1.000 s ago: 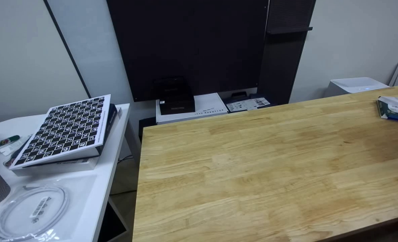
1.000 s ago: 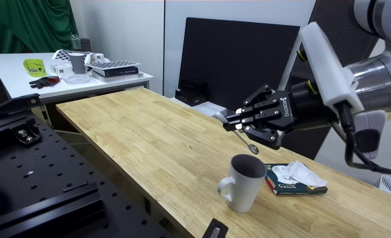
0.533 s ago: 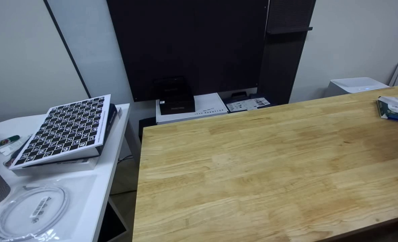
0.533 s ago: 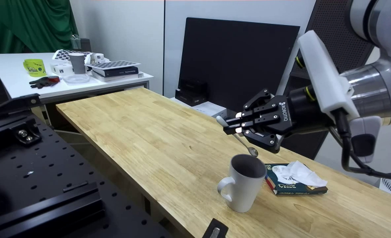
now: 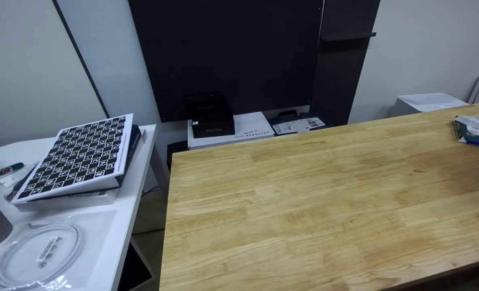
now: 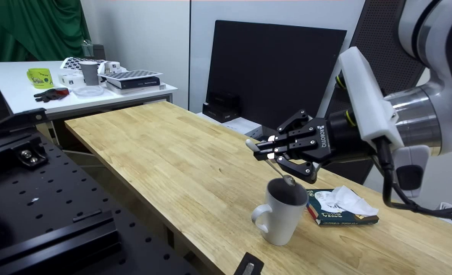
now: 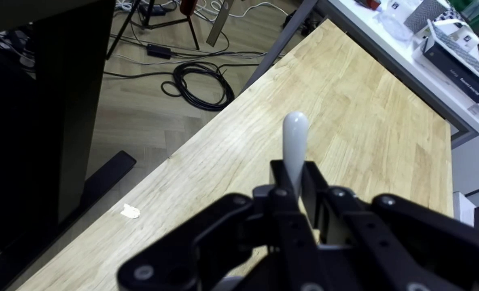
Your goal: Take the spoon from the table and place it in the white cup
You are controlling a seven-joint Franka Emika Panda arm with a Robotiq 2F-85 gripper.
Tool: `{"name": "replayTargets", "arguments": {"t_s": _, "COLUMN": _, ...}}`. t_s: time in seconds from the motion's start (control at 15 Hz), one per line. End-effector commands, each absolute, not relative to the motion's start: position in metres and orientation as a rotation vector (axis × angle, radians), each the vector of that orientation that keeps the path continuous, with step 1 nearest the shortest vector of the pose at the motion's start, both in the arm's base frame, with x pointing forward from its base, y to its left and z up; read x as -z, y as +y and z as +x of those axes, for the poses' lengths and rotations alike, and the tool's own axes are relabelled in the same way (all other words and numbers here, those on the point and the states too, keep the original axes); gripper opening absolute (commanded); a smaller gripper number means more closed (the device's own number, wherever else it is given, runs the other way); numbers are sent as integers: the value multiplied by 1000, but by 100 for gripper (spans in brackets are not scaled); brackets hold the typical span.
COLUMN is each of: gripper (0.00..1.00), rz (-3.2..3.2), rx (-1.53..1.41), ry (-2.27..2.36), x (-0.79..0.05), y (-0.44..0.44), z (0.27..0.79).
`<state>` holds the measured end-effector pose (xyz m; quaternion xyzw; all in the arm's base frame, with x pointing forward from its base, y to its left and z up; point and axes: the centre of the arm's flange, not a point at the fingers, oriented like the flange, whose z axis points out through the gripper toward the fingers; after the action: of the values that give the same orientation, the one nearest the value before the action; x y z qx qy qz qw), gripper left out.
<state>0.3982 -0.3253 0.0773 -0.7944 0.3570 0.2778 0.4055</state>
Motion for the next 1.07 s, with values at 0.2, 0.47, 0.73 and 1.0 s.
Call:
{"name": "replayTargets", "arguments": {"t_s": 0.2, "gripper": 3, "rz": -1924, "rx": -742, "ry": 942, "x": -44, "y": -352, "z": 411}}
{"name": "replayTargets", "arguments": {"t_s": 0.47, "gripper": 3, "rz": -1913, "rx": -742, "ry": 949, "x": -40, "y": -358, "z": 411}}
{"name": "replayTargets", "arguments": {"t_s": 0.73, "gripper": 3, "rz": -1893, "rx": -750, "ry": 961, "x": -32, "y": -367, "z": 410}}
{"name": "replayTargets", "arguments": {"t_s": 1.0, "gripper": 3, "rz": -1882, "rx": -752, "ry": 973, "x": -25, "y": -372, "z": 410}}
